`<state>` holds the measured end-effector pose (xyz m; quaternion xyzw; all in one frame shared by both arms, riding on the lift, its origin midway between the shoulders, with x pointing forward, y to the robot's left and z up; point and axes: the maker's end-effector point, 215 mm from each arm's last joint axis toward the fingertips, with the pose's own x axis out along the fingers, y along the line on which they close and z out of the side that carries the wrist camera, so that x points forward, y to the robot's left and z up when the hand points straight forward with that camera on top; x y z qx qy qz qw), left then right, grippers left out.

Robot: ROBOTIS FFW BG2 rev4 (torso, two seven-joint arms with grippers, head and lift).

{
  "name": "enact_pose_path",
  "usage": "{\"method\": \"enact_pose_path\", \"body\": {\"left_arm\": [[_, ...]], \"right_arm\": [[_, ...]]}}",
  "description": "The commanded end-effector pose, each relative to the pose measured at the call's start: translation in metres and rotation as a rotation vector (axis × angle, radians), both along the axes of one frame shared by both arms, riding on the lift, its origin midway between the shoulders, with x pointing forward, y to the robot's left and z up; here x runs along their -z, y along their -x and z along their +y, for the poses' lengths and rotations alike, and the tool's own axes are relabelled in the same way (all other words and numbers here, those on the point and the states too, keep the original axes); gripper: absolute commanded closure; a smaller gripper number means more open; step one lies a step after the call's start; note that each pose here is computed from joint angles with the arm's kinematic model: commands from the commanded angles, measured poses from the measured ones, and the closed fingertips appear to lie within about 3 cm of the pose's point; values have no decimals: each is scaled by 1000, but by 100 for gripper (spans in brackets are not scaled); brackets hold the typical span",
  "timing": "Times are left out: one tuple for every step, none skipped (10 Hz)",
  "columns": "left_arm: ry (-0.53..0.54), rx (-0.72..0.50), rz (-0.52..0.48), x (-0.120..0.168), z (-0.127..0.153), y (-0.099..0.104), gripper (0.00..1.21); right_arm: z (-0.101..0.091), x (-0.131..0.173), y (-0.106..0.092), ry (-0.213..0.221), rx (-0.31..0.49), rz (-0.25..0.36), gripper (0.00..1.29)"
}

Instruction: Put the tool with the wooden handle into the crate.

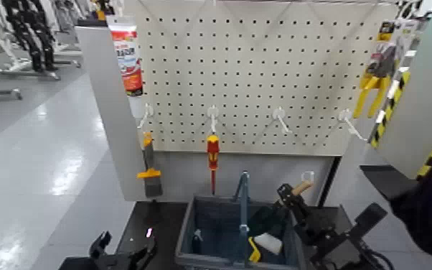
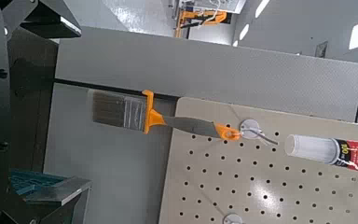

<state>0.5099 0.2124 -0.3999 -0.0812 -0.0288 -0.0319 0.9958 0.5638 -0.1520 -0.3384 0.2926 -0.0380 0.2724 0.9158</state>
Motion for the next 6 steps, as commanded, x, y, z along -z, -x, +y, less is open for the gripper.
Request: {"method": "enact_pose_path", "body": {"left_arm": [[0,1,0,0,-1,0,11],[0,2,0,0,-1,0,11],[0,3,1,0,-2,-1,11],[0,3,1,0,-2,-1,11],[0,4,-1,-1,-2,-1,11],[0,5,0,0,-3,-1,11]], "right_arm": [[22,14,1,-38,-33,54,119],[29,17,1,-44,-46,68,119],[37,22,1,-63,-57,89,119],[44,25,2,-65,-70,104,119],[45,29,3,-63,-75,118,119],[47,31,4,-65,-79,125,119]]}}
